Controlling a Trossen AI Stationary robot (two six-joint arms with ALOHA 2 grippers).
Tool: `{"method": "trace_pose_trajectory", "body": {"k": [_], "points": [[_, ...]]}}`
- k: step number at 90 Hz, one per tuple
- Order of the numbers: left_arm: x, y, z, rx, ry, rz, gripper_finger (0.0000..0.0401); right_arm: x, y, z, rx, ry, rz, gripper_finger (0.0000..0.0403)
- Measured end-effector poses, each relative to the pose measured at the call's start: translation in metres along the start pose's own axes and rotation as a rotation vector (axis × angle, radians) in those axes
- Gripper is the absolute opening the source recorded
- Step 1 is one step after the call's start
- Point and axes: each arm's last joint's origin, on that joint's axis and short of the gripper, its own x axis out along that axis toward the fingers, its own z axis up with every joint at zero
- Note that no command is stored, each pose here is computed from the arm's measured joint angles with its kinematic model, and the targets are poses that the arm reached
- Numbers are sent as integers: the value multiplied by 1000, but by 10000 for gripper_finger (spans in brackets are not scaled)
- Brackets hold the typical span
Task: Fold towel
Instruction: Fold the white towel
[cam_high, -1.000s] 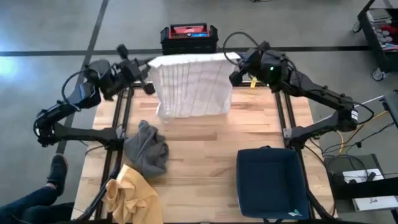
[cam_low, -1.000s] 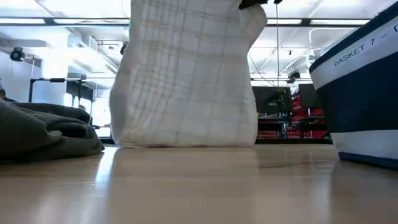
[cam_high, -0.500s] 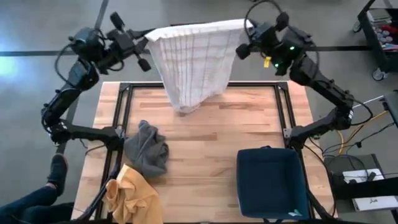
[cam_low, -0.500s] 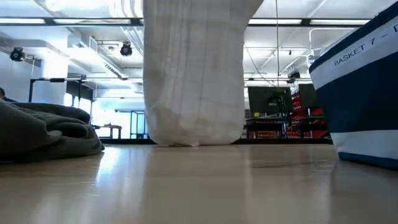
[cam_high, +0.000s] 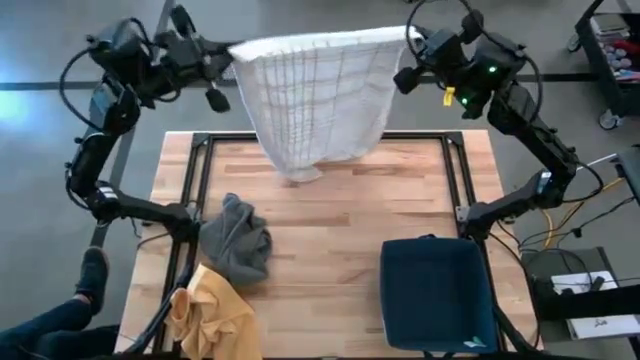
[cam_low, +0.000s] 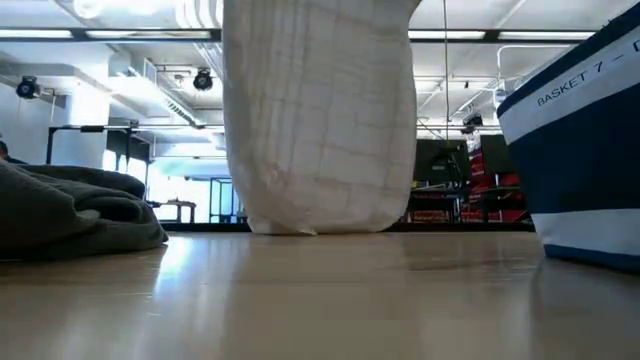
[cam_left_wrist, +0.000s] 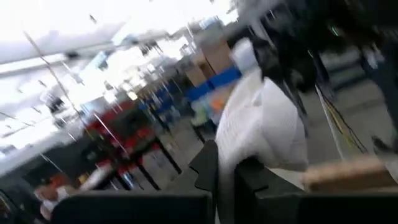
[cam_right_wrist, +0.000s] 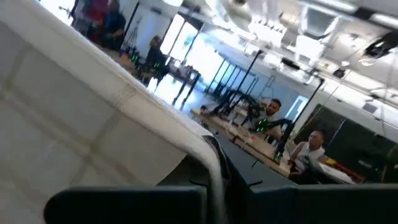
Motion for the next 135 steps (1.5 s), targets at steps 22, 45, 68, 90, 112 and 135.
{"method": "trace_pose_trajectory", "body": {"k": [22, 45, 68, 90, 112, 135], "points": [[23, 20, -3, 74, 35, 126, 0, 13, -1, 13, 29, -119, -140, 0], [39, 48, -12, 126, 58, 222, 0, 32, 5, 7, -101, -79, -224, 0], [19, 52, 8, 79, -73, 167, 0, 38, 9, 8, -131, -84, -213, 0], [8, 37, -2, -15, 69, -37, 0, 23, 23, 7, -213, 41, -128, 0], [-27, 12, 2, -137, 175, -258, 0, -27, 46, 7, -126, 164, 158, 0], [-69, -23, 12, -307, 190, -433, 0, -72, 102, -3, -64, 306, 467, 0]]}}
